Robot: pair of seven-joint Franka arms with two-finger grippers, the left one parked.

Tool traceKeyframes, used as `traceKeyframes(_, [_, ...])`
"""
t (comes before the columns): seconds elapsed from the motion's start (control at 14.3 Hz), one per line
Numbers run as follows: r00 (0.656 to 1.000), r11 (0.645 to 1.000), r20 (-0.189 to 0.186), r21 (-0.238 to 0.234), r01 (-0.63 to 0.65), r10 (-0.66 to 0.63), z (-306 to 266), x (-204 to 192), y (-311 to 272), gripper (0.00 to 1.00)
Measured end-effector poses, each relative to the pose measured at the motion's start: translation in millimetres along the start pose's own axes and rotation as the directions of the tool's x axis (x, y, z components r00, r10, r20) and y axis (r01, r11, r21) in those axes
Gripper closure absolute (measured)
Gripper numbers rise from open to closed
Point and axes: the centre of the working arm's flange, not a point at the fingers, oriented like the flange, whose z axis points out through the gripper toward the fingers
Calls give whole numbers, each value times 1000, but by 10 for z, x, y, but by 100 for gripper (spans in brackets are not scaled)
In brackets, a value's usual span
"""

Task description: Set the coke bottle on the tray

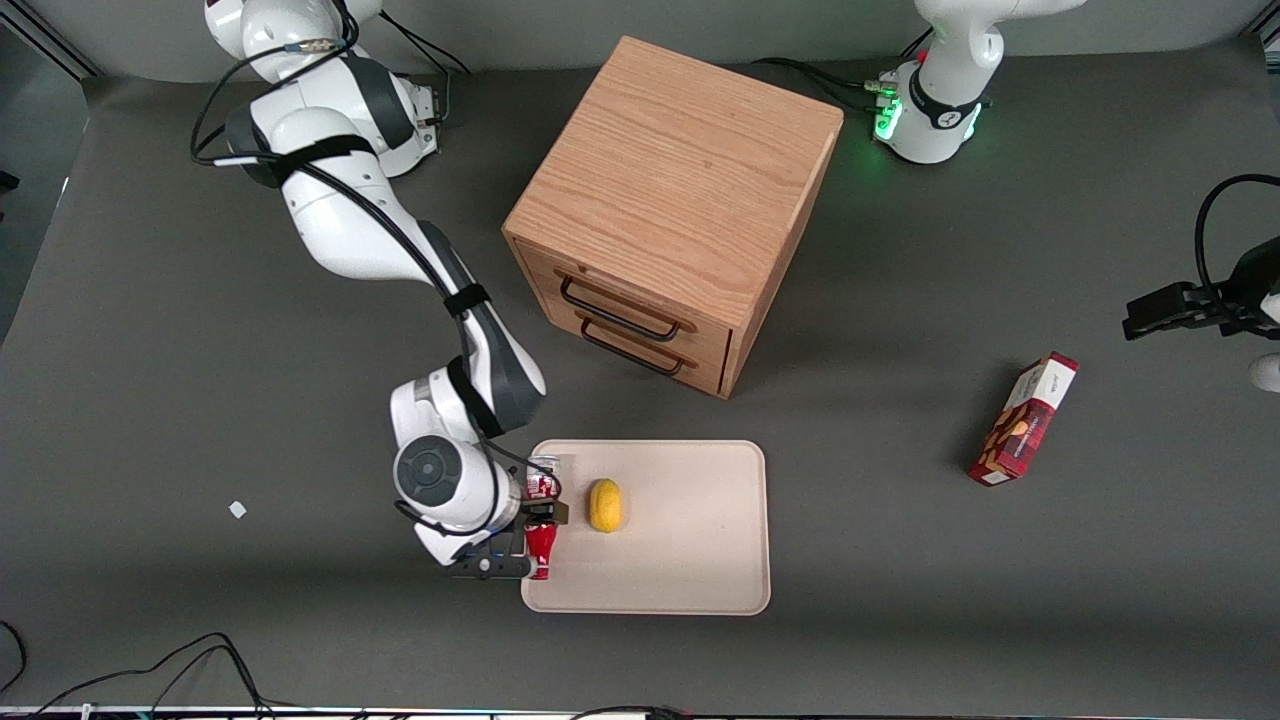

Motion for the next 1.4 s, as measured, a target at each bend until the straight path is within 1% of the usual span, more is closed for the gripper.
traceKeyframes(0.07, [999,1000,37,0,-13,13,-212,4,115,0])
traceKeyframes(0.14, [998,1000,65,9,-25,24,-427,12,253,0])
traceKeyframes(0.21, [996,999,83,23,-34,32,-631,15,403,0])
traceKeyframes(0.35, [994,999,103,35,-30,27,-961,-57,657,0])
traceKeyframes(0.63, [991,998,126,34,44,-48,-1513,-407,1097,0])
traceKeyframes(0.84, [988,997,136,34,63,-68,-1868,-740,1560,0])
traceKeyframes(0.98, [989,998,137,32,58,-62,-2060,-980,1756,0])
traceKeyframes(1.19, [991,998,122,29,57,-61,-2336,-1333,1838,0])
traceKeyframes(1.4, [994,998,87,30,58,-60,-2633,-1608,1895,0])
